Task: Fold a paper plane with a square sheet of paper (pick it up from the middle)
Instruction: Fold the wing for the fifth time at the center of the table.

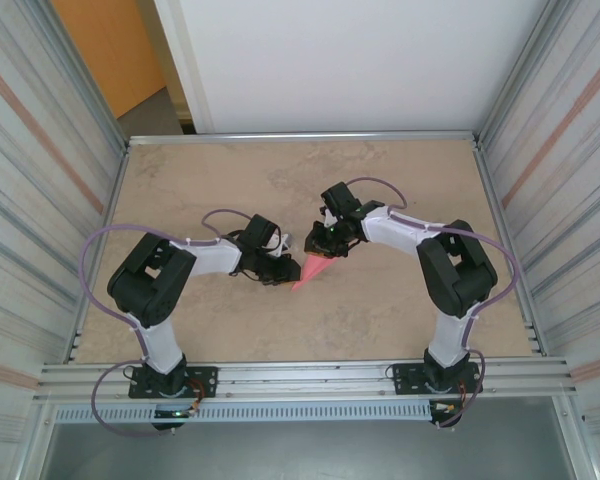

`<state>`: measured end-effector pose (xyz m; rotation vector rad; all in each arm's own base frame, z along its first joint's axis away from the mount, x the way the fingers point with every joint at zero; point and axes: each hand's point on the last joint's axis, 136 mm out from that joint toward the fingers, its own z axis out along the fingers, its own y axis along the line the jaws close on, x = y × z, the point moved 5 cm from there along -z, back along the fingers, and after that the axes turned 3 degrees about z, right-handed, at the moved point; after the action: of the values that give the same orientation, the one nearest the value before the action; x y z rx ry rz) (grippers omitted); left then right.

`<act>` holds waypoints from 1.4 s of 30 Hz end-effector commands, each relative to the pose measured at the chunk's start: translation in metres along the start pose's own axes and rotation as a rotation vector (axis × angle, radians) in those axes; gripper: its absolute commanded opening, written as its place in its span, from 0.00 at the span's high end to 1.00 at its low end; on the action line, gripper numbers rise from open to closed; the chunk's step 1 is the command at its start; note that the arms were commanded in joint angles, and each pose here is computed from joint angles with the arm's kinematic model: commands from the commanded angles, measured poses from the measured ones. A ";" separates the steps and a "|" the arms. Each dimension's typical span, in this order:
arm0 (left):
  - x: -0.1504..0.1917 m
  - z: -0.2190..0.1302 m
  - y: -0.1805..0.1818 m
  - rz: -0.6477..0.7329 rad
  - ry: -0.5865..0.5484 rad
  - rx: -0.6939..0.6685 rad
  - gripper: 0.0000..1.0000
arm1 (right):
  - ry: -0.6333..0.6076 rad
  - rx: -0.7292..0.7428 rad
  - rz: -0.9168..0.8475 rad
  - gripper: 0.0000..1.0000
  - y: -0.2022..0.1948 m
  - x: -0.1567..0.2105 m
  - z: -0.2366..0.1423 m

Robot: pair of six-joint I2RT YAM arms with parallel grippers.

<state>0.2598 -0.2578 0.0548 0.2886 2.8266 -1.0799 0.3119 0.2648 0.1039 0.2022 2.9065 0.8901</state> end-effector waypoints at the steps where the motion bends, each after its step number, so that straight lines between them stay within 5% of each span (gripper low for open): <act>1: 0.017 0.021 0.022 -0.010 0.067 -0.084 0.80 | 0.013 0.025 0.010 0.79 -0.011 0.000 0.009; 42: 0.018 0.026 0.027 -0.027 0.093 -0.098 0.85 | 0.041 0.181 0.101 0.84 -0.060 0.006 0.029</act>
<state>0.2612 -0.2569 0.0526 0.2717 2.8610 -1.0776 0.3108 0.2427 0.0620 0.3087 2.9890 0.7282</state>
